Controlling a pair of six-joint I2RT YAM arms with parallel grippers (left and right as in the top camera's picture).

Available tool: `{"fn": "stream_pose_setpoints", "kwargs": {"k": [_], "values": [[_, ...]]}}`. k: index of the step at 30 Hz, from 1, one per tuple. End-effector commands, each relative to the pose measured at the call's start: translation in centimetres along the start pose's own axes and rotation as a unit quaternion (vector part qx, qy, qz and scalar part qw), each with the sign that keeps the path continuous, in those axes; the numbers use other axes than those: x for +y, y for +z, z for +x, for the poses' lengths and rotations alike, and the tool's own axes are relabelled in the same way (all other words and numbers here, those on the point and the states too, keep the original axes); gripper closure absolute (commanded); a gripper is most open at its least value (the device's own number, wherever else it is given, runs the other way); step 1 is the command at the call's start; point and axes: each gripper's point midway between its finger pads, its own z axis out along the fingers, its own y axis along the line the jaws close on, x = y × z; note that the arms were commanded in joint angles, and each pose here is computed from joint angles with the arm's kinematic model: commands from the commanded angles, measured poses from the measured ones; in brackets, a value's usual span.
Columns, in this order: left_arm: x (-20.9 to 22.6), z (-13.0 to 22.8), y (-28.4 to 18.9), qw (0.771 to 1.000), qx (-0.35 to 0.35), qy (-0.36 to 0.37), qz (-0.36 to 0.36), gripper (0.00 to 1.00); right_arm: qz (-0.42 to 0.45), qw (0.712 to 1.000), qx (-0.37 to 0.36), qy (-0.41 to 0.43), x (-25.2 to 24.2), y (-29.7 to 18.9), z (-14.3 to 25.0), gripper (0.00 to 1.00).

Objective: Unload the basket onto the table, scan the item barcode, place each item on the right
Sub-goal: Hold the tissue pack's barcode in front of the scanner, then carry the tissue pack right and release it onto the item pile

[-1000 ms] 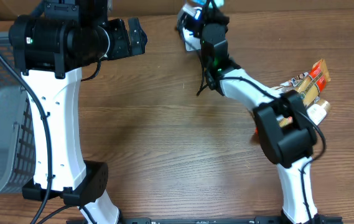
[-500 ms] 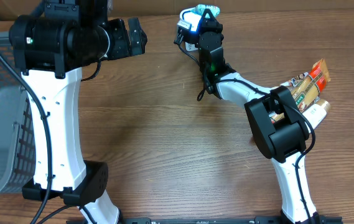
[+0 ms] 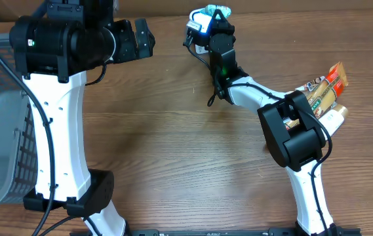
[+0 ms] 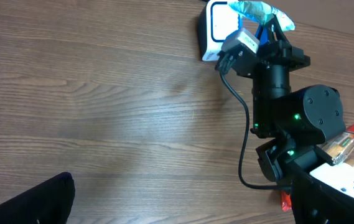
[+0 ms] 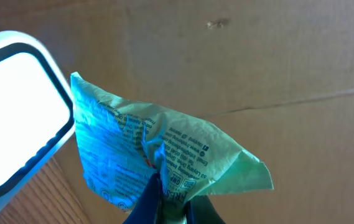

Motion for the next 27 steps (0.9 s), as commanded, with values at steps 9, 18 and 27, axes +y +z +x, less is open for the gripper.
{"fn": "stream_pose_setpoints", "kwargs": {"k": [9, 18, 27], "values": [[0.0, -0.2, 0.2, 1.000, -0.001, 0.009, -0.003, 0.00, -0.006, 0.990, 0.001, 0.140, -9.8, -4.4, -3.8, 0.96], [0.0, -0.2, 0.2, 1.000, -0.001, 0.009, -0.003, 0.00, -0.071, 0.888, 0.097, 0.444, -20.0, -14.9, 1.4, 0.96], [0.0, -0.2, 0.2, 1.000, -0.001, 0.009, -0.003, 0.01, -0.351, 0.699, 0.192, 0.593, -17.6, -27.1, 10.0, 0.96]]}}
